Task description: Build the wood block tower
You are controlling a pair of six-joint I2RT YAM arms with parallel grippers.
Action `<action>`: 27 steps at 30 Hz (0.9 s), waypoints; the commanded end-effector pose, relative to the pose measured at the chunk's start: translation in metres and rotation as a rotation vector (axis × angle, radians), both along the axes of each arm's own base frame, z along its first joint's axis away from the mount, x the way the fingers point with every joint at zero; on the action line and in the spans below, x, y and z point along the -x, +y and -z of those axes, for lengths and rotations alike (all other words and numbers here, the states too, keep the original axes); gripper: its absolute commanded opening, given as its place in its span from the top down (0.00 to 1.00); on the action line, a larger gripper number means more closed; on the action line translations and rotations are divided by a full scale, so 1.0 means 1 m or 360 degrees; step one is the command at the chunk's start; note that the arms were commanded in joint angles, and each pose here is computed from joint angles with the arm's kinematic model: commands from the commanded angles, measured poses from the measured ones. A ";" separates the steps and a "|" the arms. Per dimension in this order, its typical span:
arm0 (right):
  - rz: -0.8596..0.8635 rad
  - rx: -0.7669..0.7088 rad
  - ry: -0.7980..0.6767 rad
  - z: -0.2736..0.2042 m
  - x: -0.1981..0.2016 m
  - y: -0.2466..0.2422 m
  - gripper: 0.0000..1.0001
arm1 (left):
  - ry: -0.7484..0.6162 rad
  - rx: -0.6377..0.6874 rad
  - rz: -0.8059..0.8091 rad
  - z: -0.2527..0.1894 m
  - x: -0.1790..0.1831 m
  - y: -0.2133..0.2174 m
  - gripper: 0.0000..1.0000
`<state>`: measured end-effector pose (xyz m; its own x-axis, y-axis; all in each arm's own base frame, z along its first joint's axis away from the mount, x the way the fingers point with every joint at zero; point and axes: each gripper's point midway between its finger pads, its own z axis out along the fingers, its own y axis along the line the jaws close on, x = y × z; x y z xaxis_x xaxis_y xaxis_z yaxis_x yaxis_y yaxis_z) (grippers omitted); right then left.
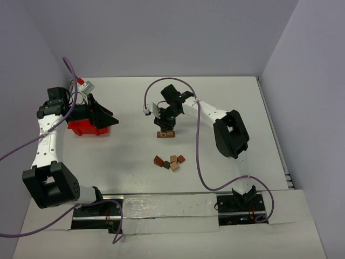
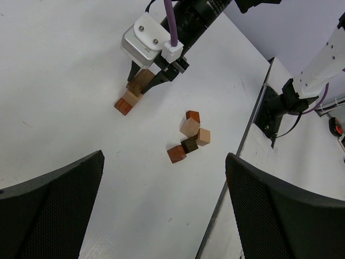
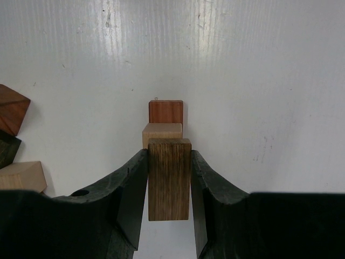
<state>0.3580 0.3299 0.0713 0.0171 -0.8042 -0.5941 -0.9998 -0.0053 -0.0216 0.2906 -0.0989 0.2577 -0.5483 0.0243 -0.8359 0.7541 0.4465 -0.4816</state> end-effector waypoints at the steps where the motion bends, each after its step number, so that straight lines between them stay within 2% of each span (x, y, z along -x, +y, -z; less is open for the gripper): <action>1: -0.0029 -0.0033 -0.0066 -0.011 -0.007 0.009 0.77 | -0.0065 0.0021 0.0029 -0.009 -0.004 -0.001 0.01; 27: -0.0064 -0.0001 -0.0081 -0.006 0.000 0.014 0.71 | -0.0067 0.0023 0.0034 -0.009 -0.005 -0.001 0.01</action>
<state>0.3547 0.3357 0.0711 0.0451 -0.8108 -0.5835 -0.9988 -0.0254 -0.0420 0.2925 -0.0984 0.2543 -0.5586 0.0225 -0.8291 0.7483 0.4448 -0.4921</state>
